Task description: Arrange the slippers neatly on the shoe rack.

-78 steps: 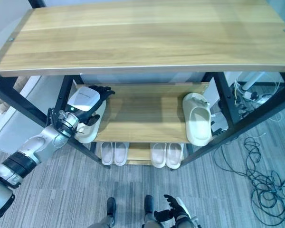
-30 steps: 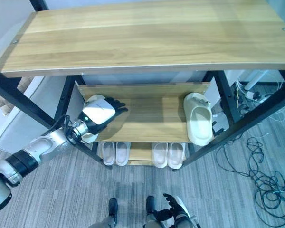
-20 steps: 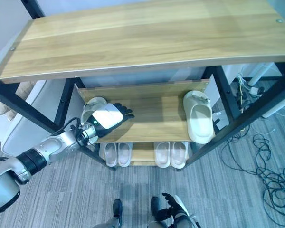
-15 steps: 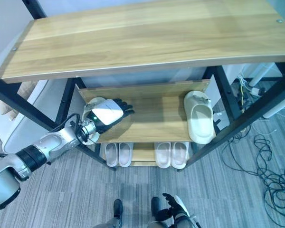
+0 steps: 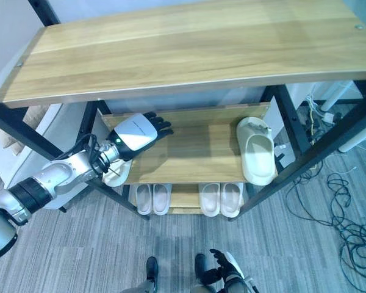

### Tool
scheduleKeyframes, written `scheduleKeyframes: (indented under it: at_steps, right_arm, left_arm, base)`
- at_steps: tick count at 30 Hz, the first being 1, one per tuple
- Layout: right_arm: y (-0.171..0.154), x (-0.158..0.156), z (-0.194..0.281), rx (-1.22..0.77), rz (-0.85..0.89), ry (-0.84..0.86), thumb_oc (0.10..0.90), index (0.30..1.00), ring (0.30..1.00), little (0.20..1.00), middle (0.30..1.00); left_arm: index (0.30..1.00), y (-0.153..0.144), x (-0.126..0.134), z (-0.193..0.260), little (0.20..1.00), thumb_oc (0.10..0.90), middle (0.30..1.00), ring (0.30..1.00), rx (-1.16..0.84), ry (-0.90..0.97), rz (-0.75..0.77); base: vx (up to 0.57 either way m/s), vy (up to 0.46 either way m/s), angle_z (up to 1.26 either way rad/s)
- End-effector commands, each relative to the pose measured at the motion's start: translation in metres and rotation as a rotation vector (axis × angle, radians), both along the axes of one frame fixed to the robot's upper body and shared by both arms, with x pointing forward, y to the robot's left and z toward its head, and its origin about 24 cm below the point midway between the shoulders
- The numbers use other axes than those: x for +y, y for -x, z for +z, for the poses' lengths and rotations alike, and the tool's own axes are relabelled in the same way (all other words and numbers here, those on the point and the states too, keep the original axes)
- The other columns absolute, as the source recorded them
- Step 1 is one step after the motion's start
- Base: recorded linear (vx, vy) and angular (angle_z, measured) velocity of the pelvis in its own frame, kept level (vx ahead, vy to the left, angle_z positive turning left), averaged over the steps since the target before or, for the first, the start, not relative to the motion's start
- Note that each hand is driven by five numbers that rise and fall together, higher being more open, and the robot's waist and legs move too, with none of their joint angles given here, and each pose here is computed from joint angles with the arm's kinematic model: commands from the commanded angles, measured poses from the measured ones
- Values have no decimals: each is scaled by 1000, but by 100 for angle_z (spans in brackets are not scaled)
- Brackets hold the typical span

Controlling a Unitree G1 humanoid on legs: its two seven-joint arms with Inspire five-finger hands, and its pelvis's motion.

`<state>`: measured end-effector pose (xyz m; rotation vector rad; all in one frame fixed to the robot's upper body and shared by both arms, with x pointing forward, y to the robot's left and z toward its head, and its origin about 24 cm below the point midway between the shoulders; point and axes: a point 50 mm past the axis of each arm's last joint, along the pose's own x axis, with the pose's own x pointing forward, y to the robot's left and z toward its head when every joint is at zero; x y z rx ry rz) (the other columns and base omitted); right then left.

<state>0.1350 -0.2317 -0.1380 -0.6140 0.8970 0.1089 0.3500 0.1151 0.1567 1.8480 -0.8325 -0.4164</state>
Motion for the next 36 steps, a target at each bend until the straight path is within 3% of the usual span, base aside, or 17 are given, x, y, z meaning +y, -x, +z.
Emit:
scheduleKeyframes:
  at_steps: [1, 20, 36]
  right_arm:
    - [9, -19, 4, -2, 7, 50, 800, 900, 900, 900, 900]
    - [12, -23, 4, 9, 12, 60, 800, 900, 900, 900, 900]
    - [12, -22, 3, 20, 46, 80, 800, 900, 900, 900, 900]
  left_arm:
    - [900, -15, 11, 84, 900, 800, 900, 900, -289, 55, 39]
    - [900, -21, 66, 94, 900, 800, 900, 900, -296, -125, 209]
    - [900, -38, 115, 47, 900, 800, 900, 900, -134, -105, 473]
  base:
    - [0, 0, 0]
    - [0, 0, 0]
    - [1, 0, 0]
